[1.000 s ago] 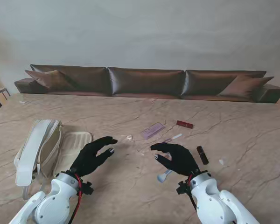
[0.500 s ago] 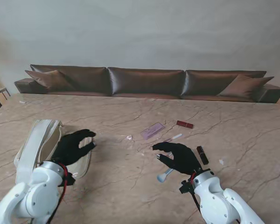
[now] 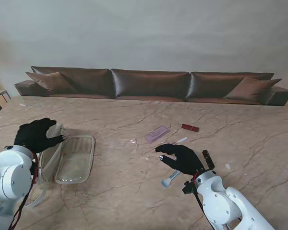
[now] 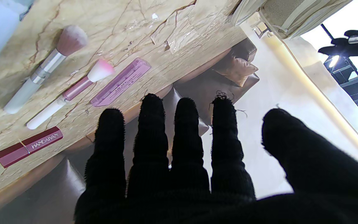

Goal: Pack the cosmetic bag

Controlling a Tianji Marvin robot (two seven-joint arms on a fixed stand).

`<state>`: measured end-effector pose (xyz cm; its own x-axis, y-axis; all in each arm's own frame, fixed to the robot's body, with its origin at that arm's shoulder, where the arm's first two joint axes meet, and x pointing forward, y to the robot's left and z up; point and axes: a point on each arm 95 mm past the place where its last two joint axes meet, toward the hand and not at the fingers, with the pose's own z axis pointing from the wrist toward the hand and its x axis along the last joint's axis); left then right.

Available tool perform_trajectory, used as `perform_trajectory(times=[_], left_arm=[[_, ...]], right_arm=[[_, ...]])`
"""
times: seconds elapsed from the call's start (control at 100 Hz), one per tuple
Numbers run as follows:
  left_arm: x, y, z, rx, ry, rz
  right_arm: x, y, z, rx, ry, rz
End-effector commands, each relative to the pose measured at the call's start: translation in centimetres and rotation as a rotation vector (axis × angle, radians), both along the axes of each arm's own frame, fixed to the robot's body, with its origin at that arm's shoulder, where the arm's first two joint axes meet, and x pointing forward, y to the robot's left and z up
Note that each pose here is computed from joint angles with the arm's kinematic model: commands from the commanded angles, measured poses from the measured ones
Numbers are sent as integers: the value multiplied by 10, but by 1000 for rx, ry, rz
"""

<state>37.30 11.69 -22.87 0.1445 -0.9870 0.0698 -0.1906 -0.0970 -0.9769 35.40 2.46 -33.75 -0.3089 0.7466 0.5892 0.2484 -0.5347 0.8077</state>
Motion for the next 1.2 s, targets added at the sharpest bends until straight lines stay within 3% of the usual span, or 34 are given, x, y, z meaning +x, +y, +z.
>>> perform_trajectory(times=[0.0,0.21,0.36,0.52,0.84,1.19], left_arm=[[2,14,-5,-19,27,43],[16,44,-20,17,111,136],[26,61,-28,81,133,186],[36,71,-35,61,158,225],[51,74,-52,2,246,234],[60,68,-59,29,346,180]], right_arm=[[0,5,1,2,-6,-1],[-1,15,3,-12,0,-5],[-2,19,4,-35,30,-9],[-4,25,4,-48,37,-11],[-1,31,4,-60,59,-12],[1,32,3,-49,57,-11]])
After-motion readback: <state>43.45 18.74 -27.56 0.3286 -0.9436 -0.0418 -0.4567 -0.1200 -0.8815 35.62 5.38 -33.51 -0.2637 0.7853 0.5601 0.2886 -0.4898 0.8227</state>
